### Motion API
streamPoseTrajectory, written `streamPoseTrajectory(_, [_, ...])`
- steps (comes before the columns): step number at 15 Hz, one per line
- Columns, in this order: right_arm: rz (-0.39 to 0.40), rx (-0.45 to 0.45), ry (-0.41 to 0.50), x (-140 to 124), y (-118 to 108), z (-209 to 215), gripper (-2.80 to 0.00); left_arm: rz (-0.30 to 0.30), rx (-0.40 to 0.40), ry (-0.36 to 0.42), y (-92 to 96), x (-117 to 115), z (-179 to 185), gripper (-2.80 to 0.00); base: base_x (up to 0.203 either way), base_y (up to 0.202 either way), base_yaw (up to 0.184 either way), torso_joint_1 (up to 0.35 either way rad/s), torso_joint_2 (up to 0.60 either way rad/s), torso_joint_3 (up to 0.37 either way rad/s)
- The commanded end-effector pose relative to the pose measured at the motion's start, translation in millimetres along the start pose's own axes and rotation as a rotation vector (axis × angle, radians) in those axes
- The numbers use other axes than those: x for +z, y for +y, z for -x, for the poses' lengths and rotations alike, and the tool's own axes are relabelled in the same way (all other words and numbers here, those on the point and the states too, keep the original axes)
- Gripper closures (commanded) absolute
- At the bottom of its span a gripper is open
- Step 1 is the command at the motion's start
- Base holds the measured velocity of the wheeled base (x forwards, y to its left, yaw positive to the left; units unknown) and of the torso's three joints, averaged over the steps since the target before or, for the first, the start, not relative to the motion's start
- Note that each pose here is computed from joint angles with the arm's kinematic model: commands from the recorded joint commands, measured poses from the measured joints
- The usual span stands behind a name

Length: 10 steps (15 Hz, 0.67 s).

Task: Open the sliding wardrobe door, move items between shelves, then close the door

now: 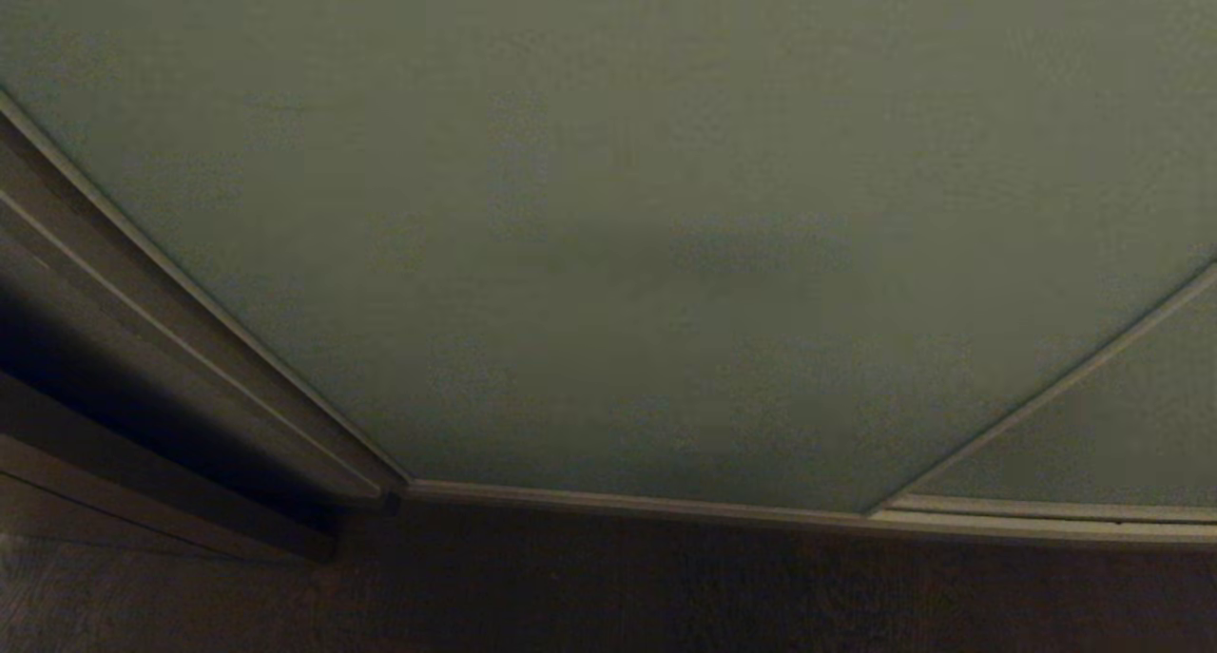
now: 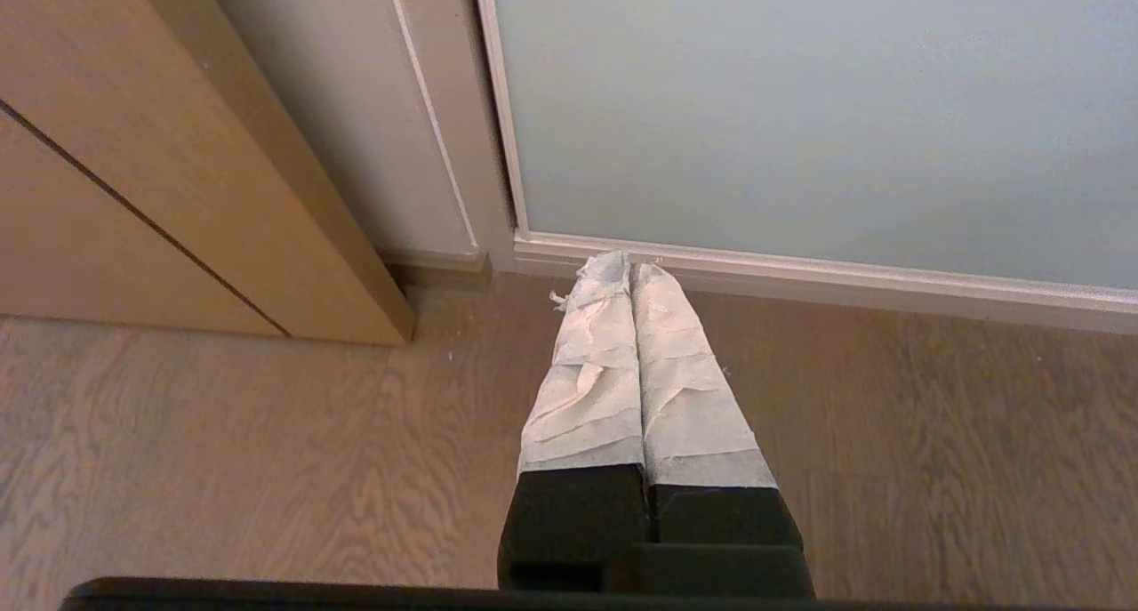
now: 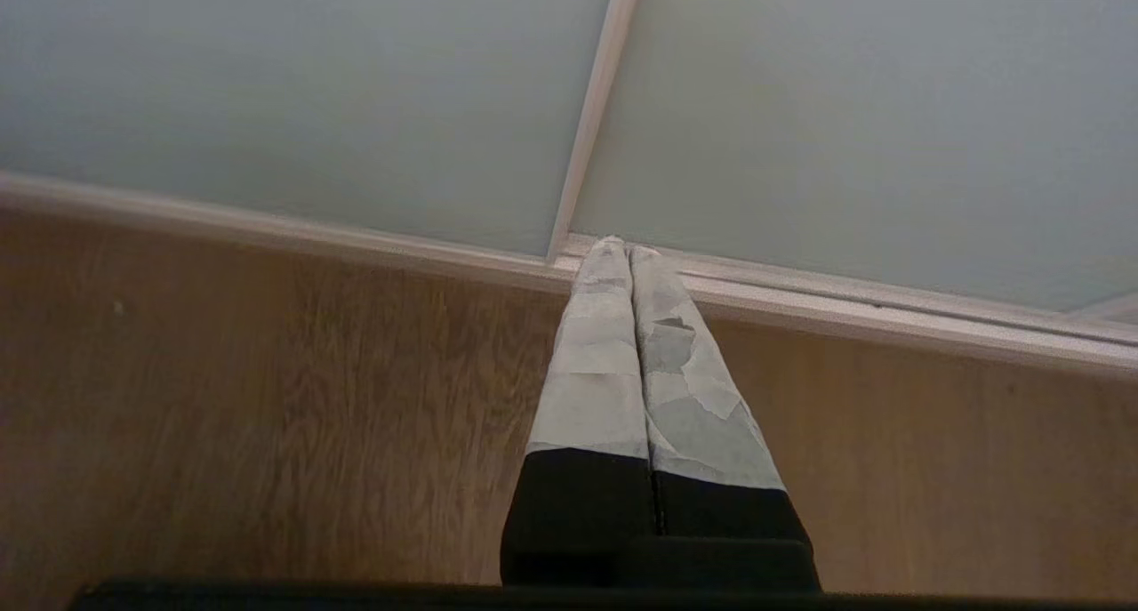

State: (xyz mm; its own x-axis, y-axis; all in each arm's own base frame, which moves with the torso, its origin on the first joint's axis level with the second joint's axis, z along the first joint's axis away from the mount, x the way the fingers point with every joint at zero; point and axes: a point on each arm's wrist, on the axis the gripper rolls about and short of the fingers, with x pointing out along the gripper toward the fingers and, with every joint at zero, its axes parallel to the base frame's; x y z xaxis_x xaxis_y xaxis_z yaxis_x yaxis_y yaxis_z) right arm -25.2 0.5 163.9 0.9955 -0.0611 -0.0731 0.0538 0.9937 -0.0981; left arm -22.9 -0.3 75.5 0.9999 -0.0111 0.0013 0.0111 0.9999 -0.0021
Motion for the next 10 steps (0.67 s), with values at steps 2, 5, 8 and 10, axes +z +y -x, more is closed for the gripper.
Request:
streamPoseTrajectory(2, [0.003, 0.010, -0.091, -55.2, 4.0, 10.5, 0.00, 0.001, 0.000, 0.000, 0.0, 0.0, 0.0, 0.00, 0.000, 0.000, 0.000, 0.000, 0.00, 0.000])
streamPoseTrajectory(5, [-0.003, 0.035, -0.068, -89.9, 8.5, -9.7, 0.00, 0.001, 0.000, 0.000, 0.0, 0.0, 0.0, 0.00, 0.000, 0.000, 0.000, 0.000, 0.00, 0.000])
streamPoseTrajectory(8, [-0.010, 0.065, -0.046, -90.8, 9.0, -9.2, 0.00, 0.001, 0.000, 0.000, 0.0, 0.0, 0.0, 0.00, 0.000, 0.000, 0.000, 0.000, 0.00, 0.000])
streamPoseTrajectory(10, [-0.026, 0.062, -0.046, -90.8, 9.0, -9.2, 0.00, 0.001, 0.000, 0.001, 0.0, 0.0, -0.1, 0.00, 0.000, 0.000, 0.000, 0.000, 0.00, 0.000])
